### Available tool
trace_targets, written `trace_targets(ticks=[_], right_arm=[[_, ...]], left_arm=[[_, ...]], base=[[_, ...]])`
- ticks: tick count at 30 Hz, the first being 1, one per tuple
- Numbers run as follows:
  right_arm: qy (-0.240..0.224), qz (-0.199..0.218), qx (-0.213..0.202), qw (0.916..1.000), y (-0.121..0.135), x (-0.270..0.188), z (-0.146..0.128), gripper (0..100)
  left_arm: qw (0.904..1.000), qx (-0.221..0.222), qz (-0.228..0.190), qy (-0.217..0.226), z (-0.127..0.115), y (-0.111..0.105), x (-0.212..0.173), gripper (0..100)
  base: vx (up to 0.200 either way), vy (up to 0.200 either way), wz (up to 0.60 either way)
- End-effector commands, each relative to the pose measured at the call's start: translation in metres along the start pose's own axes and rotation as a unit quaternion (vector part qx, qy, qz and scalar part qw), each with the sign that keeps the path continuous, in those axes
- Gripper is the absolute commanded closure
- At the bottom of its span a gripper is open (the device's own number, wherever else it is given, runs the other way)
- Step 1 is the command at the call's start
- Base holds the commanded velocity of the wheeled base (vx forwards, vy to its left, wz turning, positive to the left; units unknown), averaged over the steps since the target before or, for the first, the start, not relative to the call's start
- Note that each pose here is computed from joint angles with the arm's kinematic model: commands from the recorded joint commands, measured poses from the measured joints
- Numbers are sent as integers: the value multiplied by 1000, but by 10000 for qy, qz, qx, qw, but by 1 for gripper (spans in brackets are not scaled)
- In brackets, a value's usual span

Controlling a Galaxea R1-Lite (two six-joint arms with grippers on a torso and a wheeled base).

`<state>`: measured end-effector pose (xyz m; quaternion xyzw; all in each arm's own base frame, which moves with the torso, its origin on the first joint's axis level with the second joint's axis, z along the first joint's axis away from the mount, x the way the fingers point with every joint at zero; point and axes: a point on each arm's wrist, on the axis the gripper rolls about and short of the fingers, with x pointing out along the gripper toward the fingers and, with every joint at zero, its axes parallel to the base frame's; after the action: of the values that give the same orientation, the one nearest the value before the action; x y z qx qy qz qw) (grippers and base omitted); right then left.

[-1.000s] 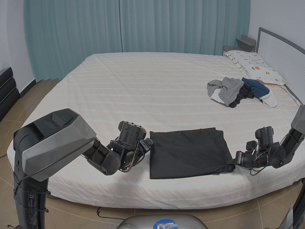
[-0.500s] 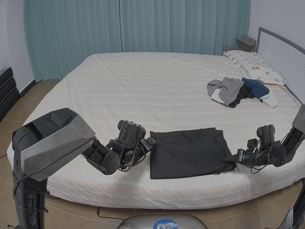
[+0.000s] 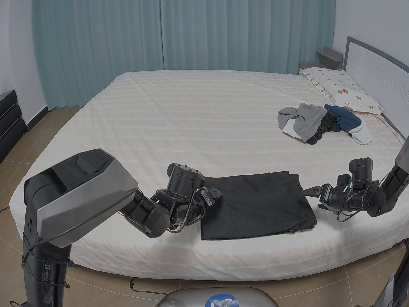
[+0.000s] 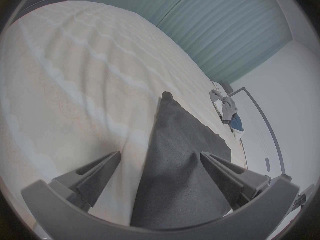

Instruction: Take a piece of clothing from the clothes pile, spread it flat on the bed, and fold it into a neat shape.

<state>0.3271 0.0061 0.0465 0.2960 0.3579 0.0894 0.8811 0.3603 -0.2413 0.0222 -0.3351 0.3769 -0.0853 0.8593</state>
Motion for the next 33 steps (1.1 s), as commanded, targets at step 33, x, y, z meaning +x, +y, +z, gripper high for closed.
trace_targets(ticks=[33], right_arm=[[74, 18, 106, 9999, -7, 8, 0, 0]], left_arm=[[9987, 169, -290, -376, -14, 0, 15, 0]], base=[[0, 0, 0]])
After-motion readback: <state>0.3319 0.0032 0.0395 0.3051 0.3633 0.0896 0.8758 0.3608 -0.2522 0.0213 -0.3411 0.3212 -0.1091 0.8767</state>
